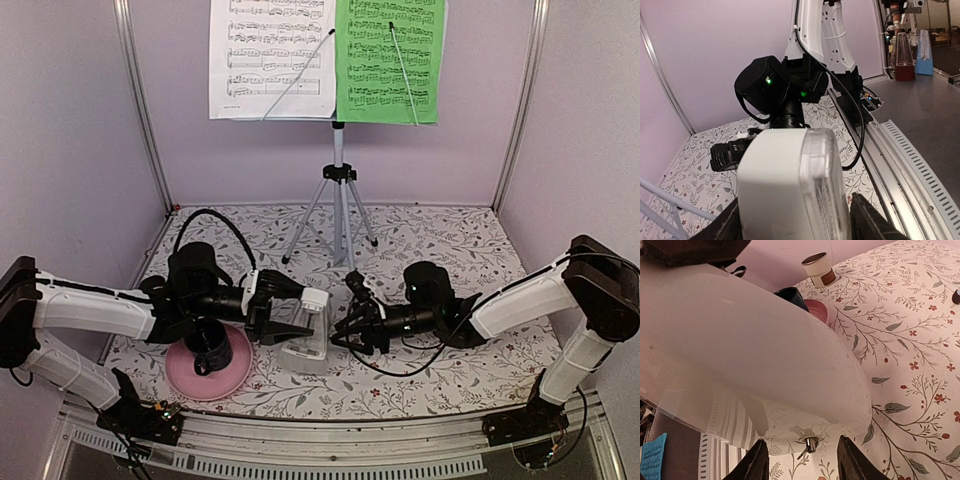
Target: Set up the instrument practice props
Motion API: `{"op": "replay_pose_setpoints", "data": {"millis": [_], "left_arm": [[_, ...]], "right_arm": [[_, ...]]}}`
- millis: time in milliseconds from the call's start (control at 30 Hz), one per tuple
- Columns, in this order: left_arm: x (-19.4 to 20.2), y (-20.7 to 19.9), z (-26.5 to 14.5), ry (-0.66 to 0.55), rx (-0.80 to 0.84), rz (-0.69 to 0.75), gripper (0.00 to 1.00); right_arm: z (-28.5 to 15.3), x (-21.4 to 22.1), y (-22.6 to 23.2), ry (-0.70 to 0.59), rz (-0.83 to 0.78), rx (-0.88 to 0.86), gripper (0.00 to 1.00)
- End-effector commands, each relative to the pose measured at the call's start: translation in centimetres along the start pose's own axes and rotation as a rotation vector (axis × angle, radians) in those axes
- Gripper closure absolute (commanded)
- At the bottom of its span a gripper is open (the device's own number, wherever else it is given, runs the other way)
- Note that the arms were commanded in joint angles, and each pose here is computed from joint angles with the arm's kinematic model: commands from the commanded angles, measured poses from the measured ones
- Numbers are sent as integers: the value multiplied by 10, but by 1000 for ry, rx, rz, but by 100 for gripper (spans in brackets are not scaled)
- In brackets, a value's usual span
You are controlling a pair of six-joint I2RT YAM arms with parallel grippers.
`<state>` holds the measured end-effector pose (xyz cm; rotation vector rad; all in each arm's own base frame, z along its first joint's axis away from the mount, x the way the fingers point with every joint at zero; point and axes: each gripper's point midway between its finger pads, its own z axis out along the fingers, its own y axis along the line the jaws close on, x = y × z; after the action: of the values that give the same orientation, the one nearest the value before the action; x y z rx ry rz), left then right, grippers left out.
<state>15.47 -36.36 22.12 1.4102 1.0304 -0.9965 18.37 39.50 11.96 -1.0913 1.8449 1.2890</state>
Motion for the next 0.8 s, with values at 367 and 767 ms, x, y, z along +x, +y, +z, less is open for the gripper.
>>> {"op": "replay_pose_setpoints", "data": {"millis": [367,767], "left_arm": [[-60,12,-4,-149,-37,140,82],[-64,8,-7,-144,-32,150,82]], "right_arm": [[5,5,-7,-16,-7,19,75],[-2,1,0,-24,-3,10,100]]}}
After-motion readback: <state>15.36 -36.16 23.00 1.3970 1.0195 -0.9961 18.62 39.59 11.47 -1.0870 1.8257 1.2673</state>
